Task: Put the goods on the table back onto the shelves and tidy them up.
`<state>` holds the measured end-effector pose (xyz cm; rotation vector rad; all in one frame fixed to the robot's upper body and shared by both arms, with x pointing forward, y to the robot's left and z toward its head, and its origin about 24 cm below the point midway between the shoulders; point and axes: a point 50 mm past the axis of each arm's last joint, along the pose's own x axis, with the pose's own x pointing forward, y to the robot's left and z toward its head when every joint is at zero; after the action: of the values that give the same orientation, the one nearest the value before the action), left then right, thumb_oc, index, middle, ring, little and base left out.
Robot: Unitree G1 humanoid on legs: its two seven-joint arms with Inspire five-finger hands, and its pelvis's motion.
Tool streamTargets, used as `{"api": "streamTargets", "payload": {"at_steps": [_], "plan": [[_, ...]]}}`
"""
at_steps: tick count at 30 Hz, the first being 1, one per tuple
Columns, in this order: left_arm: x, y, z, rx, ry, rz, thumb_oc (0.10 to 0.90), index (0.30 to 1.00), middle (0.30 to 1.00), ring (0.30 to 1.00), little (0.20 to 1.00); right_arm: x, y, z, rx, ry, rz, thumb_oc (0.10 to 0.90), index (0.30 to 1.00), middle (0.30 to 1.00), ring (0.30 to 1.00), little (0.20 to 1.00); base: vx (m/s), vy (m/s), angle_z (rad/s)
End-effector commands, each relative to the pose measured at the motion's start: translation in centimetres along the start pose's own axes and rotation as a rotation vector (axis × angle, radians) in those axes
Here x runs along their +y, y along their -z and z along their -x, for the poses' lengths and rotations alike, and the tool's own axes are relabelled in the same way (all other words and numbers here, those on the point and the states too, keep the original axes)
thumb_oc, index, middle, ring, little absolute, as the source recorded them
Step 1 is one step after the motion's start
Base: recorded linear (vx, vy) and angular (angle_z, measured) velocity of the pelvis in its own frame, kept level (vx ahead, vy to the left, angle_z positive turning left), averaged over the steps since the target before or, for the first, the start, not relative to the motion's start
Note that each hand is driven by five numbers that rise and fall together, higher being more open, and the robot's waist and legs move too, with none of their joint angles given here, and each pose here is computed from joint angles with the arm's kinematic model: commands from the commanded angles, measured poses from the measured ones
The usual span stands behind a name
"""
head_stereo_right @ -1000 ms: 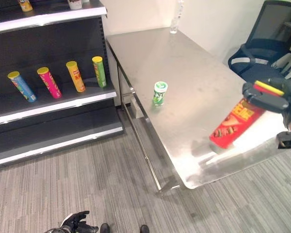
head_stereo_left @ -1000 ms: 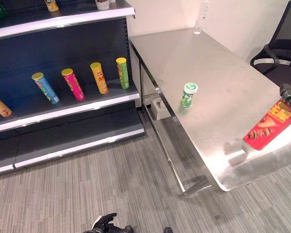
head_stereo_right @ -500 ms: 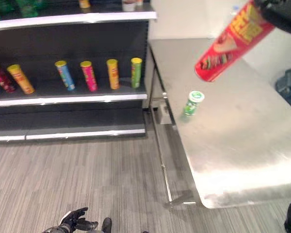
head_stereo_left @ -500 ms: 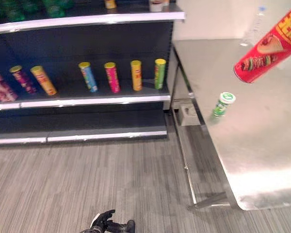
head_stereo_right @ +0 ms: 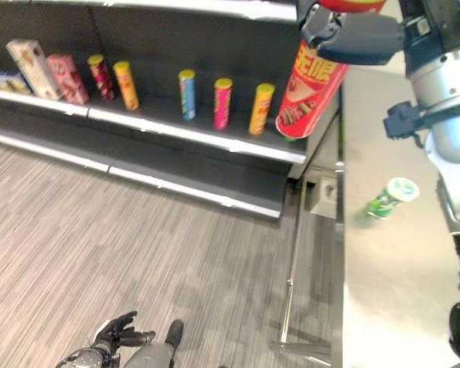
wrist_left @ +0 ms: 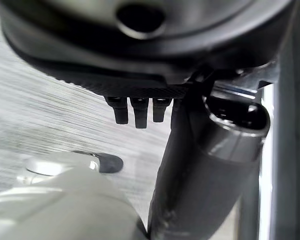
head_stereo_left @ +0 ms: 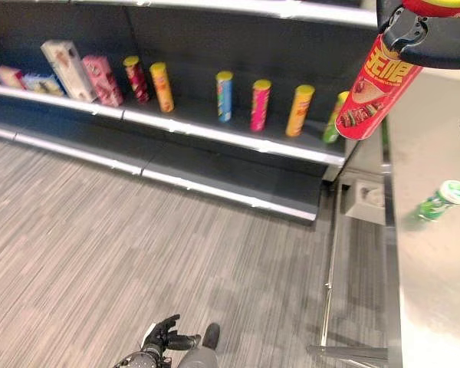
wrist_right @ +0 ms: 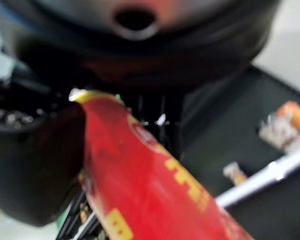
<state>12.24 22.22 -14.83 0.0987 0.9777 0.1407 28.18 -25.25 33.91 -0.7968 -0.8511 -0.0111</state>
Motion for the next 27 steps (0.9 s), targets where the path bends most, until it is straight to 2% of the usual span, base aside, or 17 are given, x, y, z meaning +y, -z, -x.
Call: {"api": "streamTargets", "payload": {"at_steps": [1, 10, 18, 27], "plan": [[1.1, 0.9, 0.3, 0.032, -0.013, -0.115, 0.800, 0.900, 0.900, 0.900, 0.900, -3.2, -2.4, -0.8, -0.125, 0.175, 0.037, 0.400, 0.300, 0.300, 0.300, 0.300, 0.14, 0.203, -0.05], [2.7, -1.9, -0.1, -0.057, -0.067, -0.123, 0.800, 0.900, 0.900, 0.900, 0.900, -2.1, -2.8, -0.6, -0.135, 0.157, 0.088, 0.400, 0.300, 0.300, 0.300, 0.300, 0.13, 0.215, 0.26], [2.5, -2.1, -0.3, -0.053, -0.055, -0.165, 0.800, 0.900, 0.900, 0.900, 0.900, -3.6, -3.4, 0.4, -0.146, 0.198, 0.117, 0.400, 0.300, 0.300, 0.300, 0.300, 0.22, -0.049, 0.49], [1.4, -2.6, -0.2, -0.096, -0.036, -0.131, 0.800, 0.900, 0.900, 0.900, 0.900, -3.5, -3.9, 1.0, -0.144, 0.138, 0.117, 0.400, 0.300, 0.300, 0.300, 0.300, 0.12, -0.101, 0.29]]}}
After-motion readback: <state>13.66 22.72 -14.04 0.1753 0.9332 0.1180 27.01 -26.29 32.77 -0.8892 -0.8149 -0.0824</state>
